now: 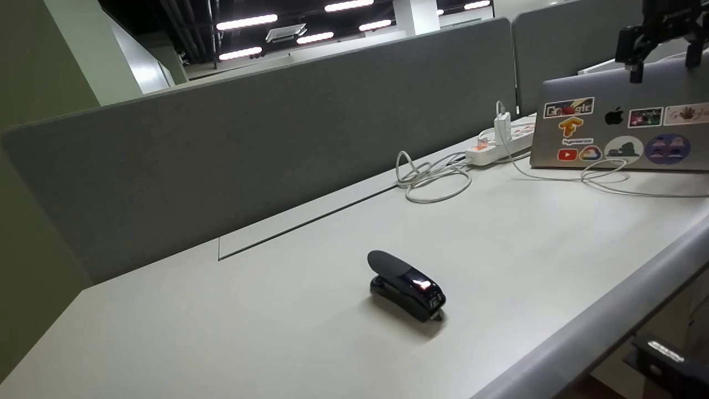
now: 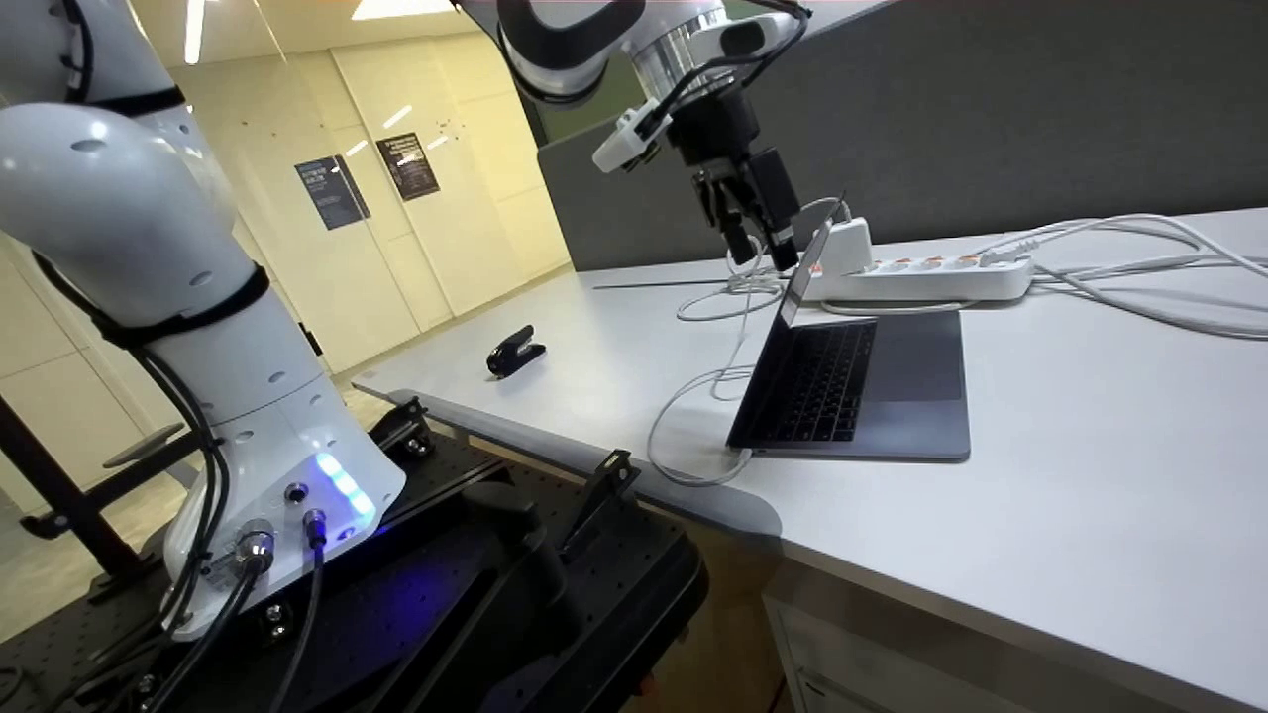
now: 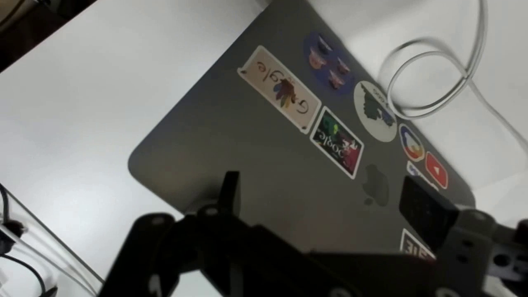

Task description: Close the laptop fully

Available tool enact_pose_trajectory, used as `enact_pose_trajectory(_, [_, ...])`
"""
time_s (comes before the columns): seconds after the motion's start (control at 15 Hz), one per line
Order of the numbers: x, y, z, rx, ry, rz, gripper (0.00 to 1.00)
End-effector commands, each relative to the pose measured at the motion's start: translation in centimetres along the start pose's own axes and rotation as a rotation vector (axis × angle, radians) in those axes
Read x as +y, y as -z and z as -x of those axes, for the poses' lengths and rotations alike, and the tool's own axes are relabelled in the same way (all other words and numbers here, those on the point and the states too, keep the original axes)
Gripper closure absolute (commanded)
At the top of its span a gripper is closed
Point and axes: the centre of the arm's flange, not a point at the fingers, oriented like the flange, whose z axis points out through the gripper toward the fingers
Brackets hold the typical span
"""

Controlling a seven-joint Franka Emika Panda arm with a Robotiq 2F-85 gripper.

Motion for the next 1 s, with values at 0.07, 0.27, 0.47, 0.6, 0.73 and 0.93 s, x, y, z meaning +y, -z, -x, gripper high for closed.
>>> enact_pose_trajectory(0.07, [3.3, -3.2, -3.5, -0.014, -0.120, -0.001, 0.00])
enact_pose_trajectory(0.27, [4.9, -5.2, -5.1, -0.018, -0.193, -0.007, 0.00])
enact_pose_trajectory(0.47, [6.5, -7.1, -6.8, -0.024, -0.332, -0.036, 0.00])
enact_pose_trajectory(0.6, [7.9, -8.4, -7.9, -0.024, -0.397, -0.049, 0.00])
enact_pose_trajectory(0.73, [9.2, -9.7, -8.8, -0.025, -0.449, -0.054, 0.00])
enact_pose_trajectory(0.93, [11.0, -11.9, -10.0, -0.027, -0.506, -0.045, 0.00])
